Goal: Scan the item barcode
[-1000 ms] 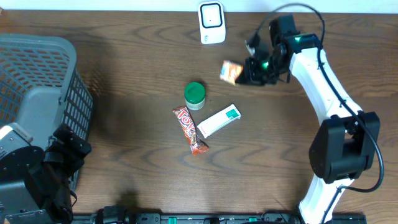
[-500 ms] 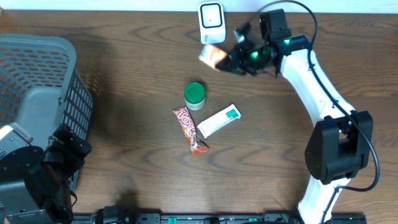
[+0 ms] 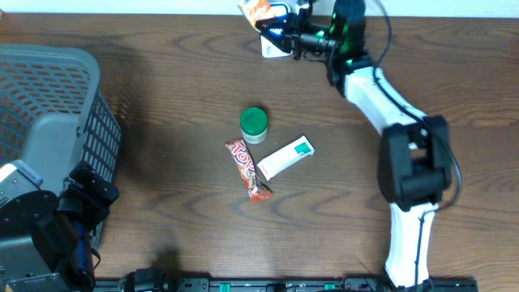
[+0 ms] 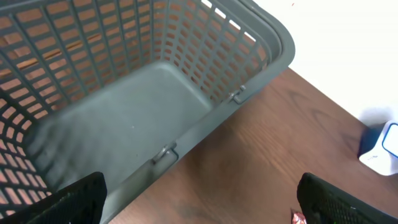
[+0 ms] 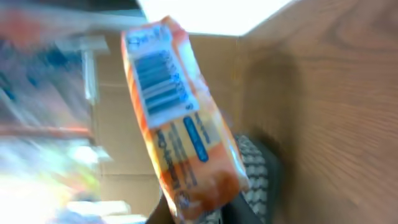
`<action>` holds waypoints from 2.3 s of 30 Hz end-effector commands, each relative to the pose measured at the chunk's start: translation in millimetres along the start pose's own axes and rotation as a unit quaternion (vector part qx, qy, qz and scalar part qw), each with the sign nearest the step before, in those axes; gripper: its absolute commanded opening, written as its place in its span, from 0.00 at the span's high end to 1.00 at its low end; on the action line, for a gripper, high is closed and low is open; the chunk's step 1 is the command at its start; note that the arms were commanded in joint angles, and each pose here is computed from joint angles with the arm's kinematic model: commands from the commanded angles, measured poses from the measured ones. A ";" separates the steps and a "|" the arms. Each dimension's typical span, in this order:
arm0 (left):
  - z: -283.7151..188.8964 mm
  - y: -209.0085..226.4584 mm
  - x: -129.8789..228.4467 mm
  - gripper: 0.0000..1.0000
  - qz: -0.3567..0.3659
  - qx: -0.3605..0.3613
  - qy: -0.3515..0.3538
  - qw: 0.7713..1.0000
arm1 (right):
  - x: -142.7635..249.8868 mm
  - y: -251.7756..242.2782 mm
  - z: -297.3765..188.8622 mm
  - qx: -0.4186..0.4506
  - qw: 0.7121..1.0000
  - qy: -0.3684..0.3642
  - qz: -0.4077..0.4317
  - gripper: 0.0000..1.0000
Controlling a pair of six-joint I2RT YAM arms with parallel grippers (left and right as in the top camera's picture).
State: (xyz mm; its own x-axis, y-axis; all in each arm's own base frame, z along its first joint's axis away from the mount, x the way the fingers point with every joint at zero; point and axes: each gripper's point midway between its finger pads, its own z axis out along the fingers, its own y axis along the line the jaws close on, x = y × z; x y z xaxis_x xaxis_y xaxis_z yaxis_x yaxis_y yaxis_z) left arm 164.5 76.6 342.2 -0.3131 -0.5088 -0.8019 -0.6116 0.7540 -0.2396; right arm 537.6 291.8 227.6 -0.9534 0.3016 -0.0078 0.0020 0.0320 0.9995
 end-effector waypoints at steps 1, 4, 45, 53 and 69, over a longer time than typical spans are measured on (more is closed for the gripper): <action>-0.3 3.0 -1.4 0.02 0.001 -0.008 -0.004 1.000 | -16.7 -38.9 -0.3 -0.010 0.969 -0.009 0.247 0.99; -0.3 3.0 -1.4 0.02 0.001 -0.008 -0.004 1.000 | -34.9 -58.0 -3.4 -0.021 0.967 -0.041 0.249 0.99; -0.2 2.9 -1.3 0.02 0.001 -0.008 -0.004 1.000 | -87.9 -119.7 22.1 -0.062 0.931 -0.261 0.248 0.99; -0.3 3.0 -1.4 0.02 0.001 -0.008 -0.004 1.000 | -92.7 -109.0 36.1 -0.099 0.945 -0.226 0.214 0.99; -0.3 3.0 -1.4 0.02 0.001 -0.008 -0.004 1.000 | -73.3 -42.7 28.7 -0.196 0.959 -0.169 0.116 0.99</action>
State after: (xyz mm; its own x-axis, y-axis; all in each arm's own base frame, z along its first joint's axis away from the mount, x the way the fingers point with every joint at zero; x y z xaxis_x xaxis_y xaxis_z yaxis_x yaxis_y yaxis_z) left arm 164.5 76.5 342.1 -0.3136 -0.5090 -0.8016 -0.6115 0.7541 -0.2396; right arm 620.2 290.3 175.7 -0.7594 0.5816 0.2916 0.0244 -0.4223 0.9061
